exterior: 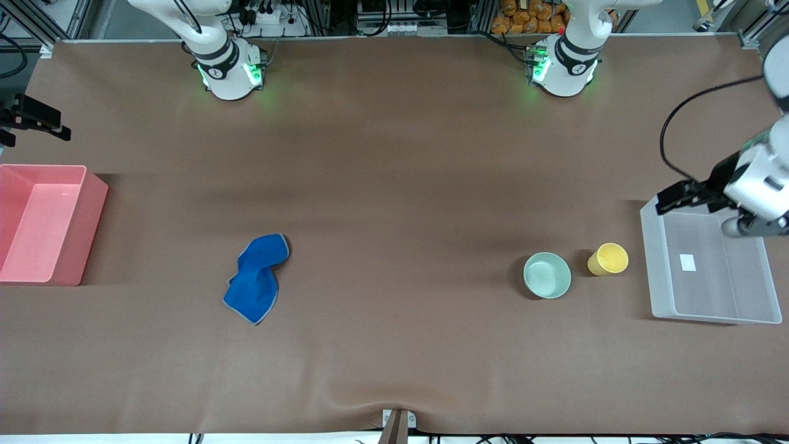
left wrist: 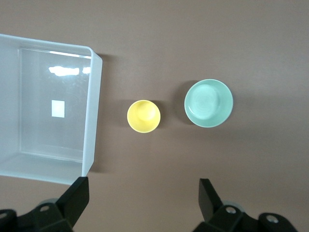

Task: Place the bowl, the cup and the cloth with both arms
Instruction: 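Reach the left gripper to the yellow cup while the right gripper reaches the cloth, then grasp the yellow cup with the left gripper while the right gripper grasps the cloth, then drop the cup into the clear bin while the right gripper lifts the cloth, then reach the left gripper to the green bowl while the right gripper carries the cloth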

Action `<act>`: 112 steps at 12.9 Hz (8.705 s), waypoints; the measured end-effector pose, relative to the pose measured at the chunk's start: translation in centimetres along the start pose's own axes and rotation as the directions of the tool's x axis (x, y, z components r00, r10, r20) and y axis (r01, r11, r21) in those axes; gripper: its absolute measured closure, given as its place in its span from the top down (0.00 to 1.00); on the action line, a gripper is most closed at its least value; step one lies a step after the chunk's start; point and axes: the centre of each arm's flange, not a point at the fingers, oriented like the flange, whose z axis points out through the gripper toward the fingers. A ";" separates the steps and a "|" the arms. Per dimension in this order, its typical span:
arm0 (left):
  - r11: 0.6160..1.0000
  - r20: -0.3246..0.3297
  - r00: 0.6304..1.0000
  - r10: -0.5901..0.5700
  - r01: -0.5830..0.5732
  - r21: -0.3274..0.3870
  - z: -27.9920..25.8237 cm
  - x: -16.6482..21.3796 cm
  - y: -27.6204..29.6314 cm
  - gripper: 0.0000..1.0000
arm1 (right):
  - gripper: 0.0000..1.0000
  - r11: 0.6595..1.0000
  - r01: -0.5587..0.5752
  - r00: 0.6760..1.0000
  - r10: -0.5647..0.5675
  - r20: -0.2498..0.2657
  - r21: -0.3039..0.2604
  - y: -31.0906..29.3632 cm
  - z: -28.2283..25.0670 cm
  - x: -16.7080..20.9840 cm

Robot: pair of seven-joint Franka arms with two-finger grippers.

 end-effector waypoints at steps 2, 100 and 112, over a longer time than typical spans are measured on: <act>1.000 0.026 1.000 -0.011 0.011 0.004 3.0 1.4 -0.5 1.00 | 1.00 1.000 0.019 1.000 -0.019 0.023 0.003 -0.7 0.6 0.3; 0.990 0.061 0.992 -0.107 0.111 -0.082 19.8 7.0 -1.1 1.00 | 0.02 0.942 -0.264 0.948 0.293 0.126 -0.207 11.5 21.9 15.8; 0.975 0.069 0.974 -0.216 0.219 -0.038 31.4 5.6 5.9 0.93 | 0.02 0.953 -0.157 0.962 0.207 0.176 -0.261 25.0 22.5 10.3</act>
